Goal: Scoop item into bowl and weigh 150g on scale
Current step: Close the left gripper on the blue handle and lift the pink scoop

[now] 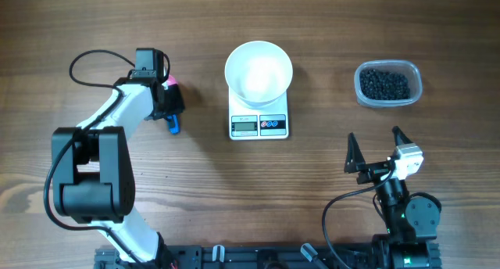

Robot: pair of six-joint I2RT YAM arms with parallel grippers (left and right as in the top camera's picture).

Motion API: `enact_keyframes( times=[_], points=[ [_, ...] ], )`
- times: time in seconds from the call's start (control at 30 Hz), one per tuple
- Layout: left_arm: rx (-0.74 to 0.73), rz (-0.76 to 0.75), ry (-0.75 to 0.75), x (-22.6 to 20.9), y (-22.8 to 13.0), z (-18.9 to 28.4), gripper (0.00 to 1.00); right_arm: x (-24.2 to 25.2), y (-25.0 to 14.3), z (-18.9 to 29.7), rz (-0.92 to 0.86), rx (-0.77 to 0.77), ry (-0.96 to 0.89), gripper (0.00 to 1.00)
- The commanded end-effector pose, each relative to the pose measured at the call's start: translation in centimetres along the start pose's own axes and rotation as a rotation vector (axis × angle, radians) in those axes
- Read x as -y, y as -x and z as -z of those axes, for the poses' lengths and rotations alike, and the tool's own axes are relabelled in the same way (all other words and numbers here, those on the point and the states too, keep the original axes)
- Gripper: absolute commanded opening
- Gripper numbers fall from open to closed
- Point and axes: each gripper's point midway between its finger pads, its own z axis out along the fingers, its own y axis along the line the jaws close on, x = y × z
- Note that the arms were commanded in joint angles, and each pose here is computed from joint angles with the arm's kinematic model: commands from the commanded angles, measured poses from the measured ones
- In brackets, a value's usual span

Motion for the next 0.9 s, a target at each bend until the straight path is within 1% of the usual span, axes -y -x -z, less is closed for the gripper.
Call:
enact_keyframes(
  times=[0.0,0.03,0.13,0.2,0.23,0.3,0.33,0.37,0.4,0.43,0.47,0.5,0.53,0.57,0.6,0.7,0.77,0.8,0.83,0.87],
  points=[
    [-0.019,-0.01,0.016,-0.2,-0.6,-0.7,0.43,0.1,0.1,0.0,-0.01,0.006,-0.005,1.0],
    [-0.019,-0.015,0.015,-0.2,-0.6,-0.7,0.44,0.1,0.1,0.0,-0.01,0.006,-0.005,1.0],
    [-0.005,-0.041,0.02,-0.2,-0.1,-0.5,0.41,0.1,0.1,0.0,-0.01,0.006,-0.005,1.0],
    [-0.007,-0.04,0.02,-0.1,0.0,-0.4,0.41,0.1,0.1,0.0,-0.01,0.006,-0.005,1.0],
    [-0.017,-0.041,0.022,-0.2,-0.2,-0.3,0.44,0.1,0.1,0.0,-0.01,0.006,-0.005,1.0],
    [-0.04,-0.068,0.028,-0.4,-0.8,-0.3,0.59,0.1,0.1,0.0,-0.01,0.006,-0.005,1.0],
    [-0.044,-0.075,0.029,-0.4,-0.9,-0.3,0.64,0.1,0.1,0.0,-0.01,0.006,-0.005,1.0],
    [-0.045,-0.091,0.029,-0.4,-0.9,-0.3,0.64,0.1,0.1,0.0,-0.01,0.006,-0.005,1.0],
    [-0.043,-0.11,0.028,-0.4,-0.9,-0.3,0.63,0.1,0.1,0.0,-0.01,0.006,-0.005,1.0],
    [-0.042,-0.116,0.029,-0.4,-0.8,-0.3,0.58,0.1,0.1,0.0,-0.01,0.006,-0.005,1.0],
    [-0.038,-0.116,0.036,-0.5,-0.7,-0.3,0.5,0.1,0.1,0.0,-0.01,0.006,-0.005,1.0],
    [-0.034,-0.116,0.042,-0.6,-0.7,-0.3,0.35,0.1,0.1,0.0,-0.01,0.006,-0.005,1.0],
    [-0.031,-0.113,0.039,-0.6,-0.6,-0.3,0.26,0.1,0.1,0.0,-0.01,0.006,-0.005,1.0],
    [-0.034,-0.097,0.04,-0.5,-0.7,-0.3,0.3,0.1,0.1,0.0,-0.01,0.006,-0.005,1.0],
    [-0.044,-0.089,0.042,-0.5,-0.9,-0.3,0.41,0.1,0.1,0.0,-0.01,0.006,-0.005,1.0],
    [-0.065,-0.096,0.047,-0.5,-1.5,-0.3,0.52,0.1,0.1,0.0,-0.01,0.006,-0.005,1.0],
    [-0.063,-0.1,0.045,-0.3,-1.5,-0.3,0.84,0.1,0.1,0.0,-0.01,0.006,-0.005,1.0],
    [-0.058,-0.099,0.044,-0.3,-1.4,-0.3,0.93,0.1,0.1,0.0,-0.01,0.006,-0.005,1.0],
    [-0.054,-0.1,0.043,-0.3,-1.3,-0.3,0.92,0.1,0.1,0.0,-0.01,0.006,-0.005,1.0],
    [-0.046,-0.103,0.041,-0.2,-1.1,-0.3,0.8,0.1,0.1,0.0,-0.01,0.006,-0.005,1.0]
  ],
)
